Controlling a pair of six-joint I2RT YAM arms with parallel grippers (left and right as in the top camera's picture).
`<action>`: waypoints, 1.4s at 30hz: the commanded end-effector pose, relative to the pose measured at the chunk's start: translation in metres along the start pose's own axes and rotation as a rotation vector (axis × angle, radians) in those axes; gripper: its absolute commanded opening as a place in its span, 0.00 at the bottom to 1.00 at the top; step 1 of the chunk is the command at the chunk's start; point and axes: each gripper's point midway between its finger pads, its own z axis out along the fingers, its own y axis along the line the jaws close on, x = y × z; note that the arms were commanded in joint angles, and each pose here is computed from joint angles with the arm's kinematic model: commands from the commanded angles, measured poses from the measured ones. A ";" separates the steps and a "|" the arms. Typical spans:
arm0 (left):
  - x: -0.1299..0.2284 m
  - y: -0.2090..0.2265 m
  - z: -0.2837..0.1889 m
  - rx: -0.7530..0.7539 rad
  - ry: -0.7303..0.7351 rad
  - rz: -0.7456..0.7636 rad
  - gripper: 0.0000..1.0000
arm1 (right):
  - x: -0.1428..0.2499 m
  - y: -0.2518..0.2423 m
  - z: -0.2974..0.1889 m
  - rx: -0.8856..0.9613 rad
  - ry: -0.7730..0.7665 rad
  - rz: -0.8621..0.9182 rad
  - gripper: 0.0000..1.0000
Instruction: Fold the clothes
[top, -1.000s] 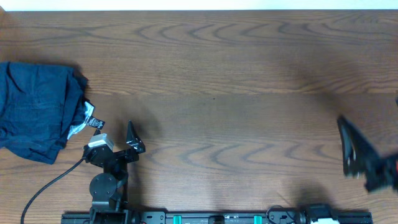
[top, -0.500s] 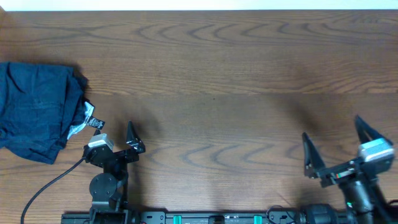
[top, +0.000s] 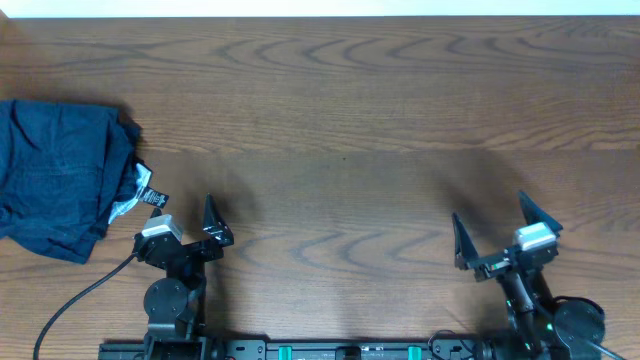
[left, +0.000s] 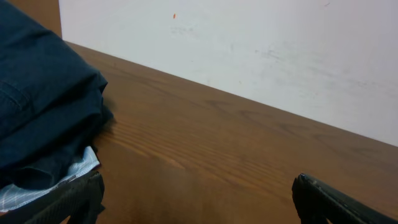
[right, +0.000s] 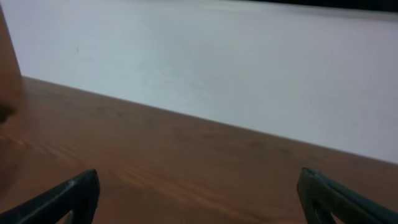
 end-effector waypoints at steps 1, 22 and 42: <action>0.017 0.006 0.001 -0.022 0.045 0.000 0.98 | 0.010 -0.001 0.002 0.001 0.008 0.000 0.99; 0.017 0.006 0.001 -0.022 0.045 0.000 0.98 | 0.083 -0.005 0.020 0.014 0.099 0.002 0.99; 0.017 0.006 0.001 -0.022 0.045 0.000 0.98 | 0.085 -0.026 0.017 0.103 0.107 0.009 0.99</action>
